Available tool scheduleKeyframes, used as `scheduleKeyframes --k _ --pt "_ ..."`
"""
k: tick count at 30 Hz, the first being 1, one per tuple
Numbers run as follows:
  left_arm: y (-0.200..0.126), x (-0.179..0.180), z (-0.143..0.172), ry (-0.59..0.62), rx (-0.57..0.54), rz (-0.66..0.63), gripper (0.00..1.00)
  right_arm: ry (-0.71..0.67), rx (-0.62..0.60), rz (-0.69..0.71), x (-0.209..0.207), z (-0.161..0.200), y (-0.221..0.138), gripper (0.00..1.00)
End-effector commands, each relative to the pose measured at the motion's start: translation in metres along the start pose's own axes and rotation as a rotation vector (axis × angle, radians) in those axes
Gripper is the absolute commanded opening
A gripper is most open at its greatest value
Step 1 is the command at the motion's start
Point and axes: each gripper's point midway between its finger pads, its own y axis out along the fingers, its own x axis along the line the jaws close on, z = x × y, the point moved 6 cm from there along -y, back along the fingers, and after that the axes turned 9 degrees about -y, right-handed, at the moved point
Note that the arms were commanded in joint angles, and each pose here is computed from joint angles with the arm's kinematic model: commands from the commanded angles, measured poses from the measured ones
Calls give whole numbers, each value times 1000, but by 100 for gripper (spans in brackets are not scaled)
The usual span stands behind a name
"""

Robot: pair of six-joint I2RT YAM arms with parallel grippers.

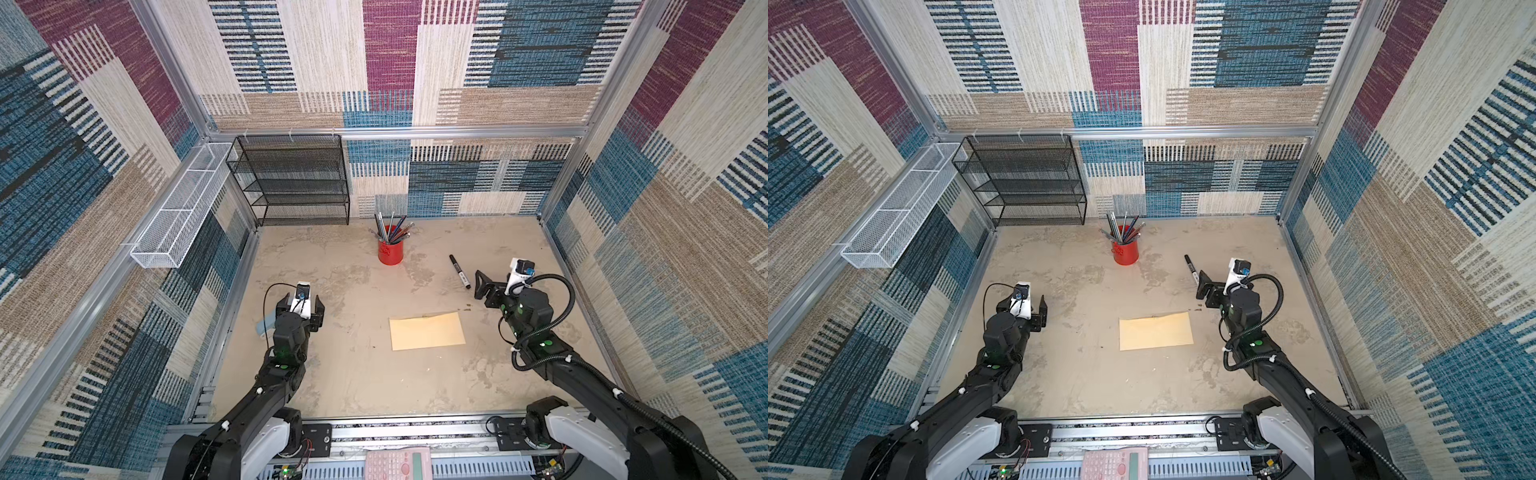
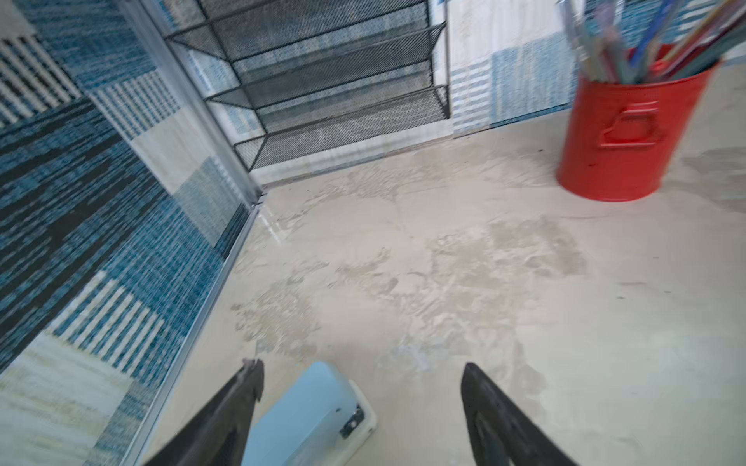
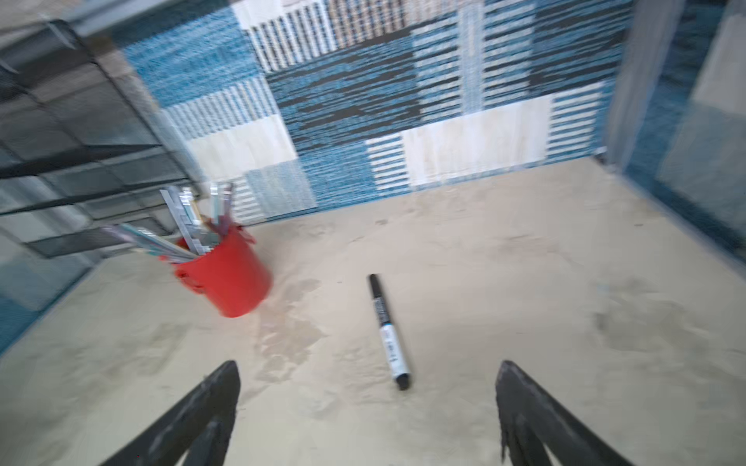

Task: Fold the letter paper in half and place it into the envelope
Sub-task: Reset both arms

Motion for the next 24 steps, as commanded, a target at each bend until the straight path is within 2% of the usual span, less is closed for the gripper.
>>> scheduleKeyframes --k 1,5,7,18,21,24 --pt "9 16 8 -123 -40 -2 81 -107 -142 209 -27 -10 0 99" --pt "29 25 8 -167 -48 39 81 -150 -204 252 -37 5 2 99" --pt "35 24 6 -170 15 54 81 -175 -205 264 -40 11 5 99" --pt "19 16 9 -134 -69 142 81 -197 -207 170 -51 38 16 99" --pt "15 18 8 -177 -79 124 81 -209 -208 145 -50 43 21 99" --pt "12 13 7 -216 -74 178 81 -200 -184 118 -51 45 26 99"
